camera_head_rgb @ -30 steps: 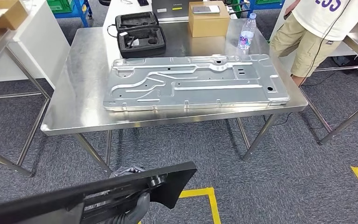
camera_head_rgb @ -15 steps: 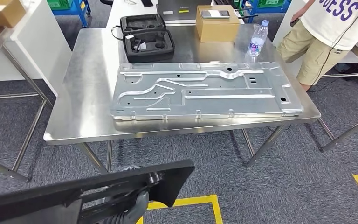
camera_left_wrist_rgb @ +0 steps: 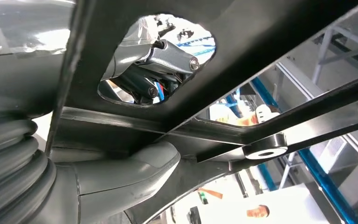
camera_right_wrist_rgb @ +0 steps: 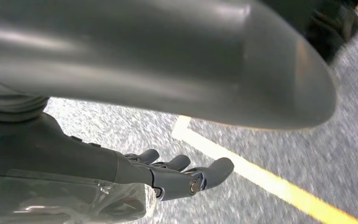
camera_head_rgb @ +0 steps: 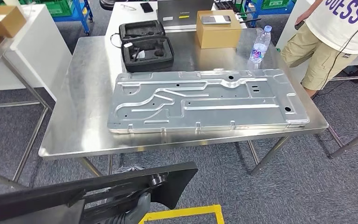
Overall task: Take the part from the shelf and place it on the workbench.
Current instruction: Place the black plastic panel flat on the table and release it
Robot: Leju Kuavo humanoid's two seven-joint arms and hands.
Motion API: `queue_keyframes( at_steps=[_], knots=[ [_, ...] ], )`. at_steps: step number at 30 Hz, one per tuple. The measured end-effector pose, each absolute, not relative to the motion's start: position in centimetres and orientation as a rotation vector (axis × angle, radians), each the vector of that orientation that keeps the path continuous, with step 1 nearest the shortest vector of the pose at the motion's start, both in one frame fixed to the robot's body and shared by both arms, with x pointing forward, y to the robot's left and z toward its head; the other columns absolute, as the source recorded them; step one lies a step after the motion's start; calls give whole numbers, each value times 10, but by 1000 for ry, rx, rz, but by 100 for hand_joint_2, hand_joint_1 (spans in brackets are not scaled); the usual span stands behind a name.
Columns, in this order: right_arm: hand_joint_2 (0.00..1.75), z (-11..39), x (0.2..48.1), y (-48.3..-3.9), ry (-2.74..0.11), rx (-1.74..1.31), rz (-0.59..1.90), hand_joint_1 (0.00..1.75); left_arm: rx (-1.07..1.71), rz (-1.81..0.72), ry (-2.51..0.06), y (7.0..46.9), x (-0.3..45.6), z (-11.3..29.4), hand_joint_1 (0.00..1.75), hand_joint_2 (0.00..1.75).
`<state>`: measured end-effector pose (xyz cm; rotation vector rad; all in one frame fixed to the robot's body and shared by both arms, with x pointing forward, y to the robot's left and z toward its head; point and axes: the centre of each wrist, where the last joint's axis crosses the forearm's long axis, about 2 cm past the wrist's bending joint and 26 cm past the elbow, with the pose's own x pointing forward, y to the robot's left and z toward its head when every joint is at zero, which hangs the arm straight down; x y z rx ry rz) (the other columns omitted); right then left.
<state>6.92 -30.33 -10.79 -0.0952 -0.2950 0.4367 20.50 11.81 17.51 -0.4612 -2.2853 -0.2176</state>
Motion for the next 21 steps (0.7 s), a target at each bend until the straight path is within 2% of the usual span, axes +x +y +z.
queue_keyframes(
  at_steps=[21],
  knots=[
    [0,-108,69,-299,-295,-88,438,0,-470,-224,-2293,118,207,177,175,175]
  ],
)
